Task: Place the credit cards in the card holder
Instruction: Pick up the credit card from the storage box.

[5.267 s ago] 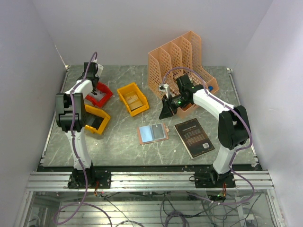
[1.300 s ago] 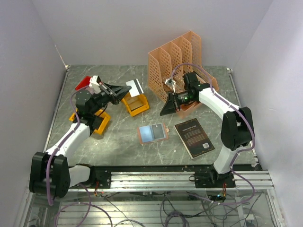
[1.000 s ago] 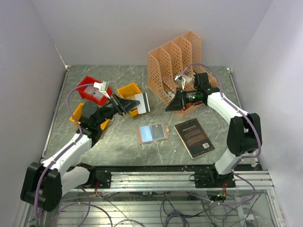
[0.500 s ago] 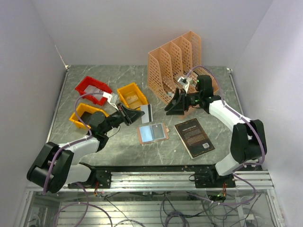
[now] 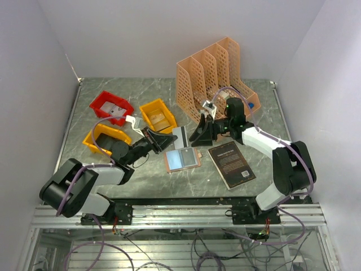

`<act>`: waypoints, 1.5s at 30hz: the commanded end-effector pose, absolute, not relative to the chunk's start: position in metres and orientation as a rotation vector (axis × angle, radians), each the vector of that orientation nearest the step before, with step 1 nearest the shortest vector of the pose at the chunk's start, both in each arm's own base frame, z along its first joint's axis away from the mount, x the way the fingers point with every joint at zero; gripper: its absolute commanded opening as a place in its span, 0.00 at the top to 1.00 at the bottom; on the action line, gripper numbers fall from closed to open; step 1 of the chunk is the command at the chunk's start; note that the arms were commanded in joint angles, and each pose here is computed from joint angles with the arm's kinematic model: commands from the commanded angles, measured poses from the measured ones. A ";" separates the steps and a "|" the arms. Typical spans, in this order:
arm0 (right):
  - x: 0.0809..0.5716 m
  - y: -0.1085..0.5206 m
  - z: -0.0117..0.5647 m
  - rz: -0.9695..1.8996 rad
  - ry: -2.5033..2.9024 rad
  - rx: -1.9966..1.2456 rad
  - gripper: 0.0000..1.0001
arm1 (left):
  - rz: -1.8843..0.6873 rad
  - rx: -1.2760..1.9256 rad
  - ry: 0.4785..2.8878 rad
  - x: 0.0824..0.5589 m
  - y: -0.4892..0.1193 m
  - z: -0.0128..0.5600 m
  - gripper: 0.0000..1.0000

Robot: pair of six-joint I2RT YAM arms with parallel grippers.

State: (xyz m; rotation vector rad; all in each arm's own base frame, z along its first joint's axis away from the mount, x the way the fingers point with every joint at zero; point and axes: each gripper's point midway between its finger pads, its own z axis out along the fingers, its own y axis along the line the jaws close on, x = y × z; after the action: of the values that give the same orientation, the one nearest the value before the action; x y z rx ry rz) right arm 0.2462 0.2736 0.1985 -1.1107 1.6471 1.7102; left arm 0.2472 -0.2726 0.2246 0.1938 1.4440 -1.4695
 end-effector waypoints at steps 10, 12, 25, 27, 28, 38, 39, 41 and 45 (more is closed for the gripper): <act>0.235 0.290 0.217 1.760 1.622 -1.073 0.54 | -1.494 0.227 1.268 0.240 -0.287 0.262 0.93; 0.235 0.290 0.218 1.776 1.631 -1.060 0.59 | -1.497 0.231 1.265 0.240 -0.288 0.263 0.93; 0.237 0.291 0.214 1.793 1.657 -1.147 1.00 | -1.424 0.278 1.376 0.241 -0.285 0.255 0.53; 0.239 0.291 0.216 1.768 1.609 -1.218 1.00 | -1.390 0.338 1.444 0.242 -0.283 0.248 0.50; 0.240 0.289 0.213 1.744 1.599 -1.247 1.00 | -1.377 0.356 1.502 0.243 -0.282 0.242 0.47; 0.231 0.291 0.185 1.709 1.634 -1.399 1.00 | -1.381 0.517 1.651 0.236 -0.278 0.229 0.44; 0.230 0.291 0.185 1.707 1.634 -1.401 1.00 | -1.387 0.515 1.651 0.237 -0.278 0.229 0.46; 0.230 0.292 0.185 1.709 1.633 -1.396 1.00 | -1.414 0.520 1.641 0.236 -0.279 0.229 0.52; 0.231 0.292 0.184 1.706 1.636 -1.396 1.00 | -1.460 0.512 1.626 0.235 -0.278 0.228 0.74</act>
State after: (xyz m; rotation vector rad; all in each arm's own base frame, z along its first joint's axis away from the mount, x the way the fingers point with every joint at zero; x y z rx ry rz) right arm 0.2328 0.2931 0.1788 -1.3692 1.6670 1.7238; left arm 0.2382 -0.2779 0.2169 0.4643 1.6903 -1.4099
